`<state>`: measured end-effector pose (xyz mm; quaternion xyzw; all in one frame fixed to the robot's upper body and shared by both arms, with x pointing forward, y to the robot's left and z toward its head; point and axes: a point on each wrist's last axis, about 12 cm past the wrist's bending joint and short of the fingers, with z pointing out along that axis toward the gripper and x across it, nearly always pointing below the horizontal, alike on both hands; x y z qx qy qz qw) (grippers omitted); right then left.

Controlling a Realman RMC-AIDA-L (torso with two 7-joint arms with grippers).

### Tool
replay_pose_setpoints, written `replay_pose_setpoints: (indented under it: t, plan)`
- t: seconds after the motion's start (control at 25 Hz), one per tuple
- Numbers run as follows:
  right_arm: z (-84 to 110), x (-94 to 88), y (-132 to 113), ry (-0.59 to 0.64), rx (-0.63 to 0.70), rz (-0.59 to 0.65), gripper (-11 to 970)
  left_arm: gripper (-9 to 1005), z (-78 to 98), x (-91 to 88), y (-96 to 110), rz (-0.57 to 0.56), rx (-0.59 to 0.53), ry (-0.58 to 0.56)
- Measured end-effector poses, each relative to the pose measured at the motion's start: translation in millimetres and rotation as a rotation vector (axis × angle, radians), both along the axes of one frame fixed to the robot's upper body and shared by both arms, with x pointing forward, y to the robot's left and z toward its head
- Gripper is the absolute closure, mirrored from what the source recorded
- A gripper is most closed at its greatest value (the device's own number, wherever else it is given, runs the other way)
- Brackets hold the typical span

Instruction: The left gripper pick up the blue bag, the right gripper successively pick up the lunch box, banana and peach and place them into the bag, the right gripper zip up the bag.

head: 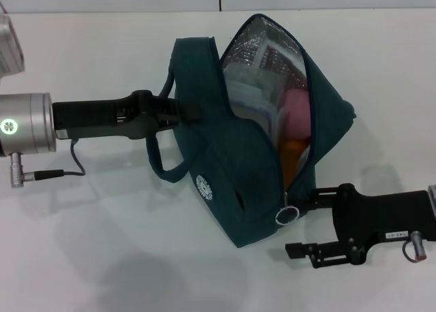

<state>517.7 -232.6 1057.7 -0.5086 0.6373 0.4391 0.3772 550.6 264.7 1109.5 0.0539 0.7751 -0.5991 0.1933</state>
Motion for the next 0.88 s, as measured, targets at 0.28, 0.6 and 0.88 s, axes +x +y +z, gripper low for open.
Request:
replay_pose_setpoints:
  t: [0.28,0.6,0.88]
  plan:
    - [-0.6,0.6,4.2,0.003,0.0,0.009,310,951,-0.6,-0.7,-0.8,-0.001,-0.002,0.002]
    - [-2.9,4.8,3.7,0.001,0.002,-0.049,356,946,-0.6,-0.8,-0.5,-0.001,-0.003,0.002]
    - [-3.3,4.9,3.3,0.004,0.001,-0.054,618,942,-0.1,-0.3,-0.6,-0.002,-0.002,0.001]
